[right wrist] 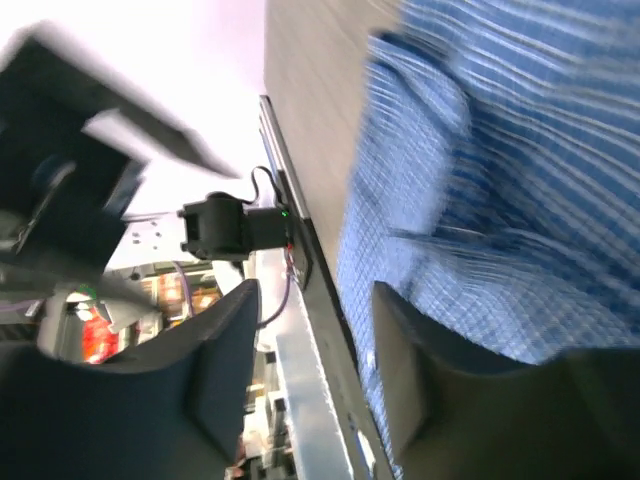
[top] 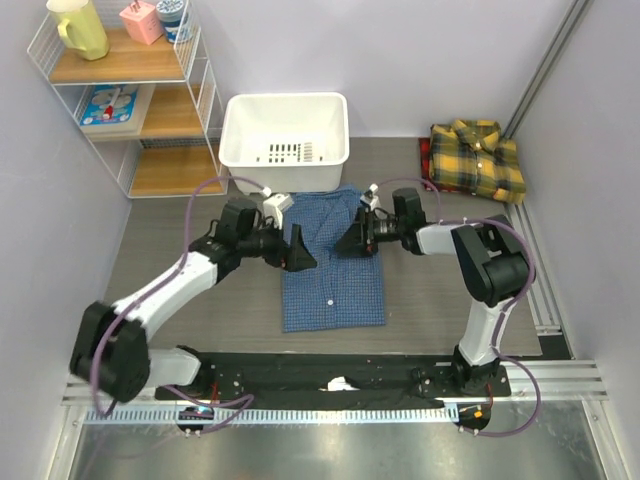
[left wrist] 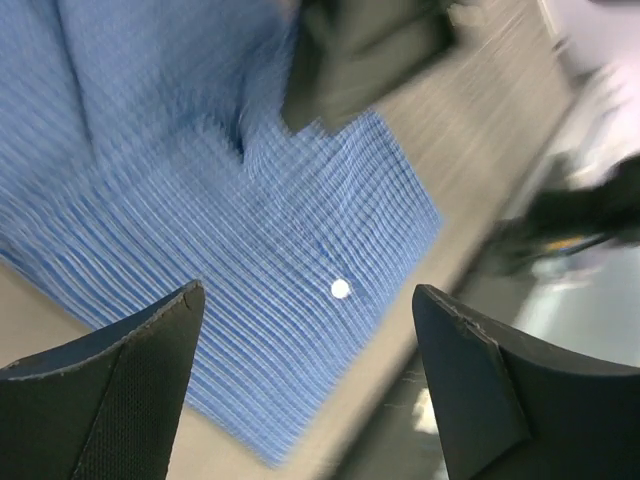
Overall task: Fold and stack the long sleeve shirts
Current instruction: Fold the shirt
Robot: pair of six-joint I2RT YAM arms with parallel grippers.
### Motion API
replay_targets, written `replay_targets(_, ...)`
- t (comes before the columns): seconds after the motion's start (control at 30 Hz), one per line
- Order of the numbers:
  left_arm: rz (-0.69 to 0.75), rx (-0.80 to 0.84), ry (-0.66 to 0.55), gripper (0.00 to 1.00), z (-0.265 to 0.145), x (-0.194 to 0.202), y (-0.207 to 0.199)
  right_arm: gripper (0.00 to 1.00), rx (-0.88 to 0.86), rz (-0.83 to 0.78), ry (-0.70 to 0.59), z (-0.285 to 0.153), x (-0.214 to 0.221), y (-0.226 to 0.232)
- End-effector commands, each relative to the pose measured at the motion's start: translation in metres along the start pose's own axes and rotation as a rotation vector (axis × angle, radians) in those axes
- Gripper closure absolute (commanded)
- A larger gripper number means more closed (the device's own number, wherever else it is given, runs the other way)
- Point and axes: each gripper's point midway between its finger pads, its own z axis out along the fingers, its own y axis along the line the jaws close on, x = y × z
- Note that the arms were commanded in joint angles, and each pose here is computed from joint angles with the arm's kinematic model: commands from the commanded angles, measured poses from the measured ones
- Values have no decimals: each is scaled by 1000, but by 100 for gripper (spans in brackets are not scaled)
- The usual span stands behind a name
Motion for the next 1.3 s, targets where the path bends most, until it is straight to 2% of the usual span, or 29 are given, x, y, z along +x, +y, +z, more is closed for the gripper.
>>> replay_targets(0.0,765,-281,69,15,-38,9,-1,51,6,-247,-52,-4,-25,51)
replay_targets(0.03,862,-294,71,15,-45,14,-7,57,34,-292,-32,-1,-25,48)
replay_targets(0.07,932,-301,88,14,-47,17,-11,60,109,-232,30,-1,-12,34)
replay_targets(0.1,1011,-313,105,13,-45,24,-21,64,122,-377,49,4,-22,37)
replay_targets(0.2,1171,-292,190,12,-38,47,-36,77,156,-422,109,12,-18,31)
replay_targets(0.27,1228,-303,223,12,-31,58,-37,83,163,-426,140,17,-13,17)
replay_targets(0.37,1367,-289,232,12,-14,84,-56,85,162,-395,199,24,-4,-5)
replay_targets(0.6,1459,-335,232,19,31,117,-58,89,183,-388,250,35,0,-41)
replay_targets(0.73,1515,-401,247,27,46,119,-42,89,197,-377,266,38,4,-58)
replay_targets(0.93,1545,-388,307,39,55,139,-23,90,219,-359,279,38,12,-76)
replay_targets(1.03,1539,-409,339,45,58,150,-12,91,232,-355,287,38,16,-84)
replay_targets(1.13,1534,-429,322,60,58,145,-14,91,231,-344,296,39,20,-86)
replay_targets(1.17,1520,-405,297,73,56,142,-23,91,231,-339,299,39,22,-86)
replay_targets(1.23,1503,-367,298,90,50,139,-35,91,224,-345,309,40,26,-83)
replay_targets(1.27,1479,-324,288,94,47,139,-46,91,223,-345,311,39,29,-81)
